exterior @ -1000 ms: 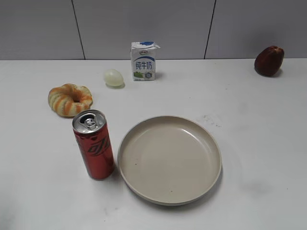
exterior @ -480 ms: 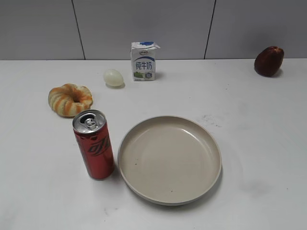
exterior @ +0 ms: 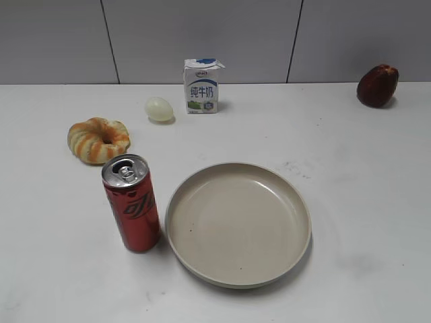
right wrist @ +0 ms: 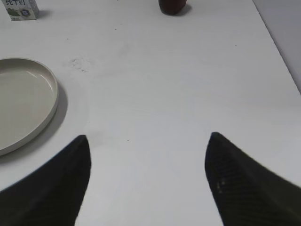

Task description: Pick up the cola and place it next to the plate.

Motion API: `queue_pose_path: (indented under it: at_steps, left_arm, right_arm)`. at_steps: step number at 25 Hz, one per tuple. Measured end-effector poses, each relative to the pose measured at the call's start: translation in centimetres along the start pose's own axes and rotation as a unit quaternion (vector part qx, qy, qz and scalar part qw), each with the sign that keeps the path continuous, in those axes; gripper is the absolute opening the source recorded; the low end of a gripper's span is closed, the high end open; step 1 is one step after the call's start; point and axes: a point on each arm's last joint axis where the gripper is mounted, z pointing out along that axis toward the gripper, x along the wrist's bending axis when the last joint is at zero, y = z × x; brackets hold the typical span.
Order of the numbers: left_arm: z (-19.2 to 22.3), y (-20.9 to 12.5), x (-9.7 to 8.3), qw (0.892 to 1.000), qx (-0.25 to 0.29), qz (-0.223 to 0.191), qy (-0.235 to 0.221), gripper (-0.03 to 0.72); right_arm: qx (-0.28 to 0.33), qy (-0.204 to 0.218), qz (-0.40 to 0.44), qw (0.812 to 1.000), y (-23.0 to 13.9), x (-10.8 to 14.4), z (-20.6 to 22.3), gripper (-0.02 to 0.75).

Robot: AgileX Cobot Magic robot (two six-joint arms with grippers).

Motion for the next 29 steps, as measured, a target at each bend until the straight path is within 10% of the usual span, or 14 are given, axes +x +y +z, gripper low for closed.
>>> queue_pose_path:
  at_steps: [29]
  left_arm:
    - [-1.5,-1.1,-0.3,0.998,-0.056,0.011,0.008,0.543]
  right_arm:
    - [0.000,0.000,0.000,1.000,0.0,0.0,0.0,0.571]
